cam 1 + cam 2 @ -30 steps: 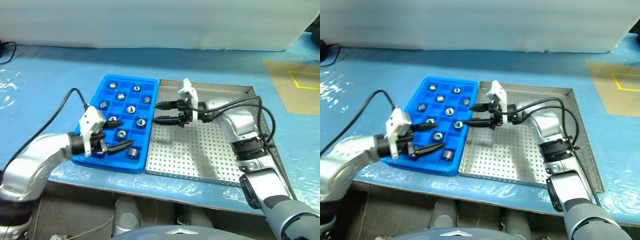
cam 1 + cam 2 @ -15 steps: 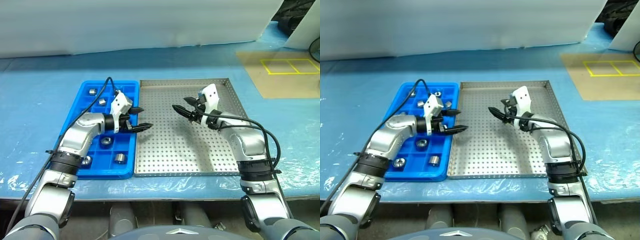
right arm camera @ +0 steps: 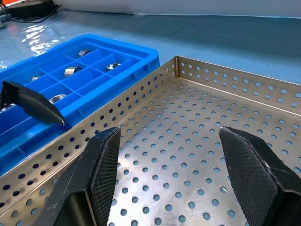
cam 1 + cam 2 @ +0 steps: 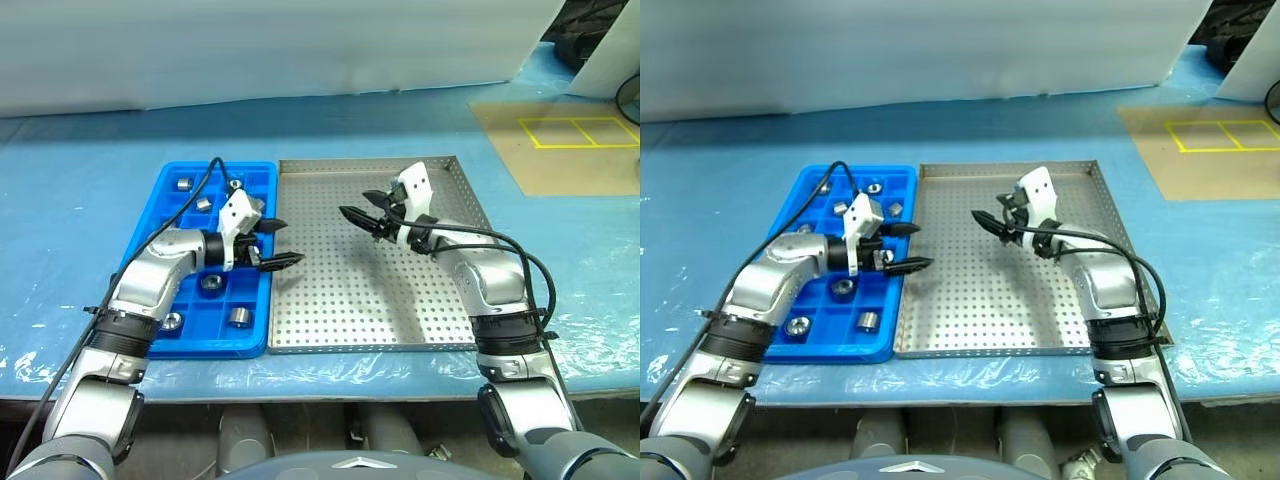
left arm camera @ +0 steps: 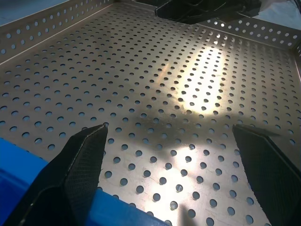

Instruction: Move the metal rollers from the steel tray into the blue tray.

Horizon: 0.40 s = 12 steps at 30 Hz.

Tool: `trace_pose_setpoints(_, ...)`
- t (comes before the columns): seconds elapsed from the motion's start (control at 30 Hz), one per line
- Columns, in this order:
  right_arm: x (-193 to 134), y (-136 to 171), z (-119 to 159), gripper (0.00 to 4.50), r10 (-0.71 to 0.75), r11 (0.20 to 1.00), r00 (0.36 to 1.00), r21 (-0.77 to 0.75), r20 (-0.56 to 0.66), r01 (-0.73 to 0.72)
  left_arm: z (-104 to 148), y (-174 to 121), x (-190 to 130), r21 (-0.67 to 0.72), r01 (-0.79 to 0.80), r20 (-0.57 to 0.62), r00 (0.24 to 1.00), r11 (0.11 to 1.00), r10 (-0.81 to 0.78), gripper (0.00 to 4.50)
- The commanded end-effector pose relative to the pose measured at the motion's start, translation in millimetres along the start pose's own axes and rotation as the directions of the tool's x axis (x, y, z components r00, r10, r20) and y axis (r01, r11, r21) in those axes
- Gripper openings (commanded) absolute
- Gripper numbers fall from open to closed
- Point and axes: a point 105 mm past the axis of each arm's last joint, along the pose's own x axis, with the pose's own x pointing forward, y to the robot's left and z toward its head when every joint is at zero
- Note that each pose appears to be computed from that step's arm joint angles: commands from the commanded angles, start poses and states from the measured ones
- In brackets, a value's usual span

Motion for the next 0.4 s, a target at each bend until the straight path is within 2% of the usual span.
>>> trace_pose_setpoints(0.03, 2.4, 1.2, 16.4, 3.41, 0.018, 0.999, 0.999, -0.03, 0.05, -0.016, 12.9, 1.5, -7.3, 0.031, -0.024, 0.032, 0.999, 0.999, 0.023, 4.5)
trace_pose_setpoints(0.4, 3.1, -3.9, 18.4, 3.41, -0.001, 0.999, 0.998, -0.033, 0.057, 0.002, 16.7, -0.7, -7.9, 0.032, -0.018, 0.036, 0.999, 0.999, 0.017, 4.5)
